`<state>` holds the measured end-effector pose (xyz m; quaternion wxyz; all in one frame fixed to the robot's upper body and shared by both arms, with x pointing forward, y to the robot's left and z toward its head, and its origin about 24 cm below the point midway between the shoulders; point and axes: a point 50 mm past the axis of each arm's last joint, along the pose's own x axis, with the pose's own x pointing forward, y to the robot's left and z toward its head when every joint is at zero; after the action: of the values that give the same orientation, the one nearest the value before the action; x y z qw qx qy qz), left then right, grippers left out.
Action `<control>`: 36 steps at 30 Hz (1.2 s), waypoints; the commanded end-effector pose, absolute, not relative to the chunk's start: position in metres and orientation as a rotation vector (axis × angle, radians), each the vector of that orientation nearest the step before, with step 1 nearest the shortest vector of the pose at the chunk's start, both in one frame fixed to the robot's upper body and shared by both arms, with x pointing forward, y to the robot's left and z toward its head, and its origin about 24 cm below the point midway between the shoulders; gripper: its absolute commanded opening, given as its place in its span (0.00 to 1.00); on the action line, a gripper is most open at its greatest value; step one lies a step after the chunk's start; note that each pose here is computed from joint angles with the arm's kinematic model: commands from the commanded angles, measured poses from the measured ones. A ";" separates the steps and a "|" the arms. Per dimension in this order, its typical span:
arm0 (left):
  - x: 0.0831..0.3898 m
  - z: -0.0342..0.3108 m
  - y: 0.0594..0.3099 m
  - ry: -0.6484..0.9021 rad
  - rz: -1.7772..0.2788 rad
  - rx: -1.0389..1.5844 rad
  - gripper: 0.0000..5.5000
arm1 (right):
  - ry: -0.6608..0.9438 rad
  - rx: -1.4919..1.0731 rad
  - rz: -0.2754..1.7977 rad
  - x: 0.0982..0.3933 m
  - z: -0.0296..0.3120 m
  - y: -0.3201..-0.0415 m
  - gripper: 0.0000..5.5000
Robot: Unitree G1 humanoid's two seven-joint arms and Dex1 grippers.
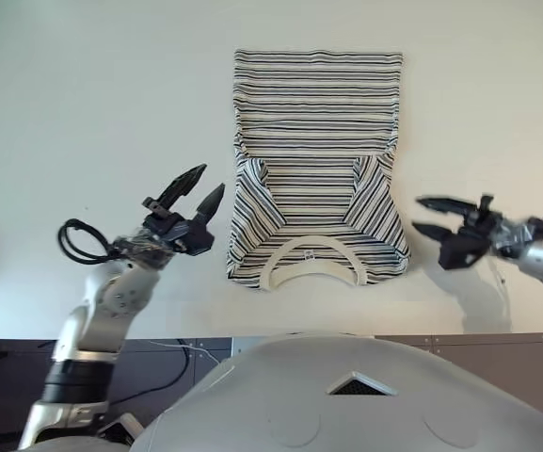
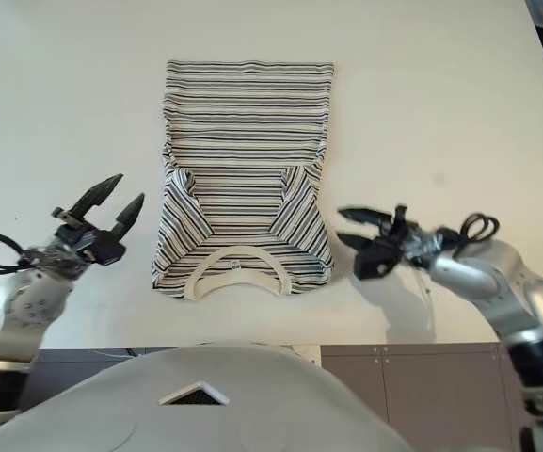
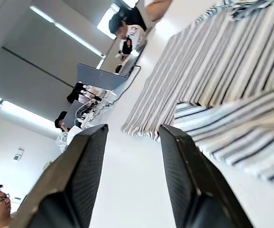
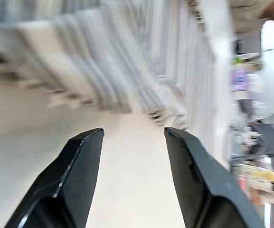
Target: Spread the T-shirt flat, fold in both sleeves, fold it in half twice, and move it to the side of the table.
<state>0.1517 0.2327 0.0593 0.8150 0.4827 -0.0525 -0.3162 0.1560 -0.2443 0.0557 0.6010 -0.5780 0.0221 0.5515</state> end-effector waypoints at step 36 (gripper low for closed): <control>0.132 0.009 0.217 0.103 -1.469 1.008 0.06 | 0.071 -1.137 1.440 0.168 0.048 -0.208 0.02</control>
<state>0.1404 0.2152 0.0222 0.6327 0.4691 -0.0366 -0.6151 0.1652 -0.2117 0.0449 0.6069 -0.5030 0.0263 0.6148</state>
